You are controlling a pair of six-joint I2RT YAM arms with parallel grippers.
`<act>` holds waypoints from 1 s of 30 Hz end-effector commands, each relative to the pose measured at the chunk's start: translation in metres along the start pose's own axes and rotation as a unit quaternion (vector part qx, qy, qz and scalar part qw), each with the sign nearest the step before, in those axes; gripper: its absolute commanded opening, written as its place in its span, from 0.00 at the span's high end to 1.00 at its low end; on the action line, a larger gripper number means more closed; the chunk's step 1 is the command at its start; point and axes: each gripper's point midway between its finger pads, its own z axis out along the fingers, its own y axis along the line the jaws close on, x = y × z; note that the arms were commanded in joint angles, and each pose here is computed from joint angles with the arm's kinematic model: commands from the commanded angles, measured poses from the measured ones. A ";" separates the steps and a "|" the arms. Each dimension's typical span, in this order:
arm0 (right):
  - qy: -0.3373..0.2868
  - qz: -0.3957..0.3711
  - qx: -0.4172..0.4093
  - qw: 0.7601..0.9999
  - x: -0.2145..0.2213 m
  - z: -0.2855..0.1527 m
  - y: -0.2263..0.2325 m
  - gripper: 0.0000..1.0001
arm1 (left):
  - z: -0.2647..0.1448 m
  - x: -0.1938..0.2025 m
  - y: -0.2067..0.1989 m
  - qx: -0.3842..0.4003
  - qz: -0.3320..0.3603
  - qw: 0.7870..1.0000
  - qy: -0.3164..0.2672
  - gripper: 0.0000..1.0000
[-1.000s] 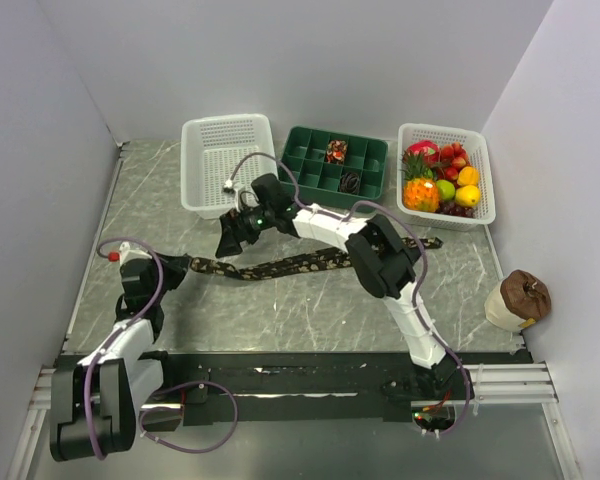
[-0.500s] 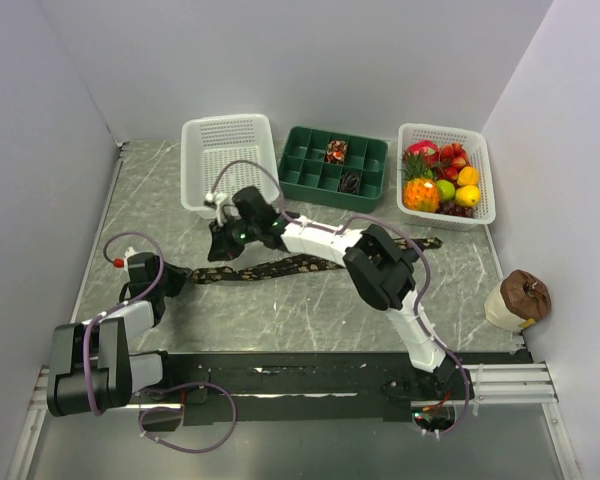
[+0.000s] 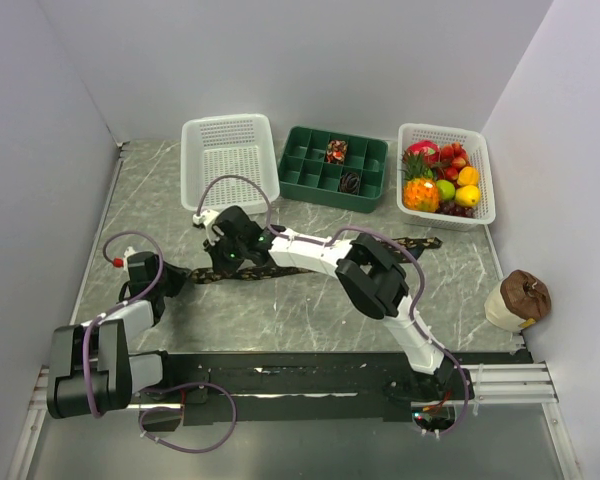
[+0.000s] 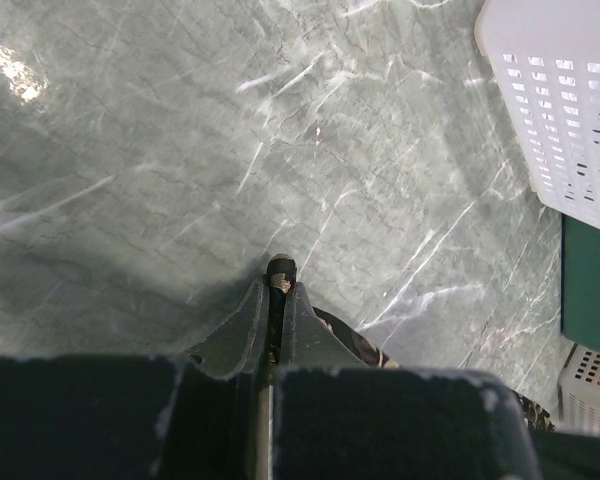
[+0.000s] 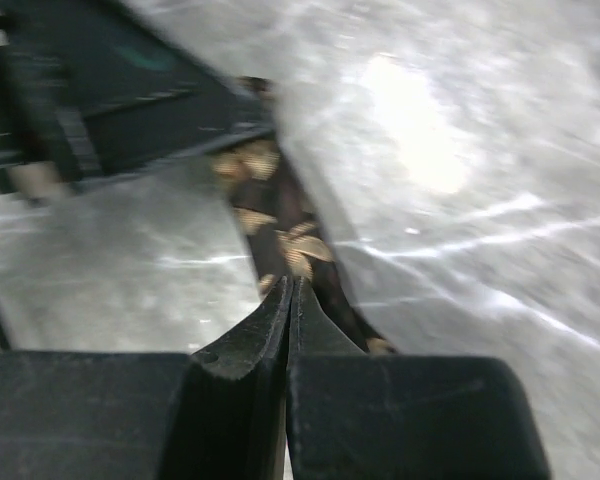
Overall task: Roll the ties
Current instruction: Flatten out the tie at the center of the board, then roll the tie at the center of the board.
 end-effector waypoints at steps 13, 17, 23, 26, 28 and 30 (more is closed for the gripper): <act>0.002 -0.021 0.078 0.997 -0.007 -0.005 -0.029 1.00 | -0.005 -0.024 -0.021 0.015 0.022 0.999 -0.036 0.99; -0.024 -0.019 0.058 0.998 -0.026 -0.016 -0.017 1.00 | -0.004 -0.025 -0.019 0.008 0.028 0.999 -0.036 0.99; -0.024 -0.011 0.035 0.999 -0.031 -0.019 -0.007 1.00 | -0.003 -0.026 -0.020 0.010 0.032 0.999 -0.039 0.99; -0.011 -0.005 0.032 0.999 -0.019 -0.017 -0.007 1.00 | -0.003 -0.028 -0.022 0.012 0.036 0.998 -0.041 0.99; -0.013 -0.003 0.026 1.000 -0.016 -0.019 -0.005 1.00 | -0.003 -0.029 -0.022 0.011 0.038 0.998 -0.042 0.99; -0.010 -0.001 0.021 1.000 -0.013 -0.019 -0.002 1.00 | -0.003 -0.029 -0.023 0.013 0.039 0.998 -0.042 0.99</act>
